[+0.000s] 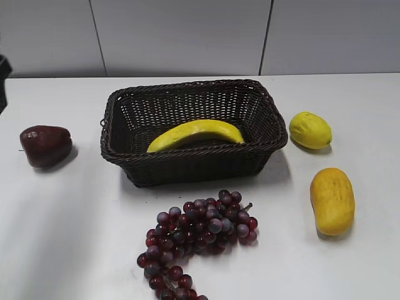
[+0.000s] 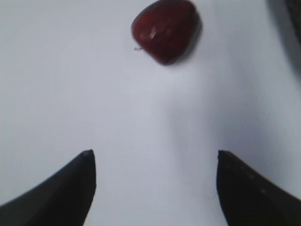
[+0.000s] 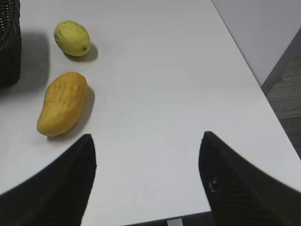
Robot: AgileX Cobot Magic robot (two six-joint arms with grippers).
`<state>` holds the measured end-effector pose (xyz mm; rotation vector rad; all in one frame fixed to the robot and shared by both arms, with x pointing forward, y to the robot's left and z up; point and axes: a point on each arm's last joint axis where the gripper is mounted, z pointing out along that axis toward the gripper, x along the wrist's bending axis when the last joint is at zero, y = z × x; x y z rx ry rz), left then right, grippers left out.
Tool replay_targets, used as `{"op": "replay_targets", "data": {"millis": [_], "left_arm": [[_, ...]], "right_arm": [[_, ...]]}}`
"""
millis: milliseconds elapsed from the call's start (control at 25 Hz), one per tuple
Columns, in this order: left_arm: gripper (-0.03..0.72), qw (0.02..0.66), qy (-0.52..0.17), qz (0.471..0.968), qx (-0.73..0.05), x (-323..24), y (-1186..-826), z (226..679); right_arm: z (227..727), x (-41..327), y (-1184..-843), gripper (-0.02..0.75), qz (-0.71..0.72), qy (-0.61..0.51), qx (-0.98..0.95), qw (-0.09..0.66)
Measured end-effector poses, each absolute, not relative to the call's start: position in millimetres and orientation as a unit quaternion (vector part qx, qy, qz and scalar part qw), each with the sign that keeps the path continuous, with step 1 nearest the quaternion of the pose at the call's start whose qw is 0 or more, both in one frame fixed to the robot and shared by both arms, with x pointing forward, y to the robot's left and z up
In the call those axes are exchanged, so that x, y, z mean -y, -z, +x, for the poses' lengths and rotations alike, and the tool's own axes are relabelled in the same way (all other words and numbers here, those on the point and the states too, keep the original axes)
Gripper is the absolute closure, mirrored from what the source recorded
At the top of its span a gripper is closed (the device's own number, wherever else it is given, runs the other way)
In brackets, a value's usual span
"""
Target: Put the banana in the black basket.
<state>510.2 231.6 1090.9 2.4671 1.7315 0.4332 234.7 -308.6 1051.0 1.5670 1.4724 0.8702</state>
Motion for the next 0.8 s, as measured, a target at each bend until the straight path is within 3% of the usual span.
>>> {"op": "replay_targets", "data": {"millis": [320,600,800], "left_arm": [[0.092,0.001,-0.111,0.76,-0.64,-287,-1054,453],[0.095,0.064,-0.099,0.74,-0.662,-289,-1037,395],[0.095,0.121,-0.136,0.729,-0.66,-292,-1041,354]], "right_arm": [[235,309,-1051,0.187,0.619,-0.344,-0.582,0.399],[235,309,-1051,0.187,0.619,-0.344,-0.582,0.399],[235,309,-1051,0.187,0.619,-0.344,-0.582,0.399]]}}
